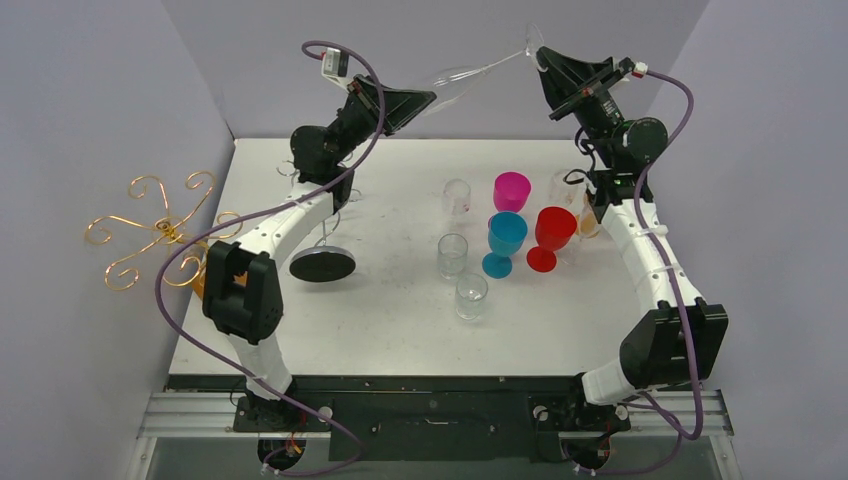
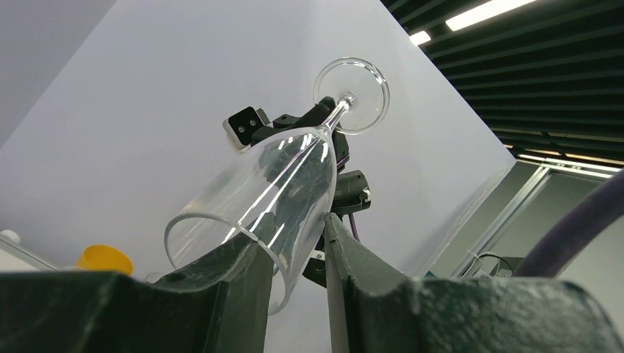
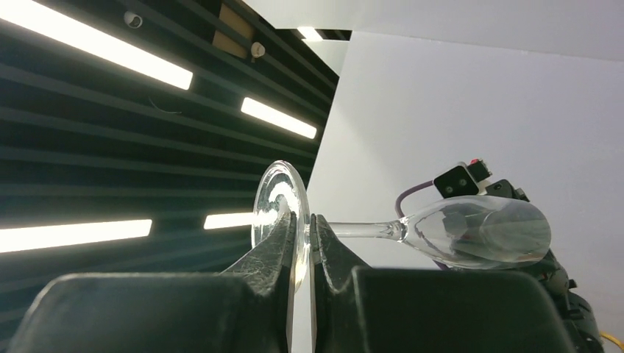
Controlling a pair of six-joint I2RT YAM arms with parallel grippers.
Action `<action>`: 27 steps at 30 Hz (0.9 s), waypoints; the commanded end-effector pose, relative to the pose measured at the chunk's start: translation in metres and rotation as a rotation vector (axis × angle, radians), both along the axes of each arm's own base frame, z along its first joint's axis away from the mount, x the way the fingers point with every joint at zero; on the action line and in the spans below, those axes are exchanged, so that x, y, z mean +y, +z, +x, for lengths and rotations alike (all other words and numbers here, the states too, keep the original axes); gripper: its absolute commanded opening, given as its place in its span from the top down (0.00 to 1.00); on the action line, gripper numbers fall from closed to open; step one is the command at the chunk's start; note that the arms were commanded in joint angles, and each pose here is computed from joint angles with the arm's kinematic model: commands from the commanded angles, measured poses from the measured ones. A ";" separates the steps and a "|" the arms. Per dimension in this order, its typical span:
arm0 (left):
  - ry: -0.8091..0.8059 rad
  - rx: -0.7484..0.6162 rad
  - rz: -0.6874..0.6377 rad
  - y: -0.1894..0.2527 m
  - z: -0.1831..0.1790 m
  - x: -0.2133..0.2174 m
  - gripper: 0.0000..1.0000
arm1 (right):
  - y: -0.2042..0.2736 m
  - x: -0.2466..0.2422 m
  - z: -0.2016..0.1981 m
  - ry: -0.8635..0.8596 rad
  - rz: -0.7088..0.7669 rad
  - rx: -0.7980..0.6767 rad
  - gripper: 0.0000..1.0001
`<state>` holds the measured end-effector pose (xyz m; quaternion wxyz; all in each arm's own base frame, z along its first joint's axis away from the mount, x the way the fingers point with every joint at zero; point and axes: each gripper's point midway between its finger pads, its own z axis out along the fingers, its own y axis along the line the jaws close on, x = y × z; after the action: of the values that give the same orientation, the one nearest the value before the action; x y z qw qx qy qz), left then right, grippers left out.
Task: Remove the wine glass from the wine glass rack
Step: Place the wine glass at the center of the board.
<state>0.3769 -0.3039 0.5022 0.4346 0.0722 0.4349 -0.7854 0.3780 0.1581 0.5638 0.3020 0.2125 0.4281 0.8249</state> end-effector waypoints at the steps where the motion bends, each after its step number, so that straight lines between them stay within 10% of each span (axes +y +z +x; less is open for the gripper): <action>1: 0.038 -0.077 0.013 0.038 -0.030 0.001 1.00 | -0.010 0.004 -0.006 -0.038 -0.104 -0.033 1.00; 12: 0.161 -0.053 0.116 0.038 -0.031 0.007 1.00 | -0.059 -0.019 0.013 -0.265 -0.386 0.090 0.95; 27: 0.303 -0.011 0.190 0.043 -0.031 0.019 1.00 | -0.106 -0.046 0.014 -0.458 -0.710 0.190 0.57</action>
<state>0.3547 -0.2947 0.5222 0.5029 0.0471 0.5231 -0.6865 0.4083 0.1246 0.4437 0.4432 0.2834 0.6381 0.5623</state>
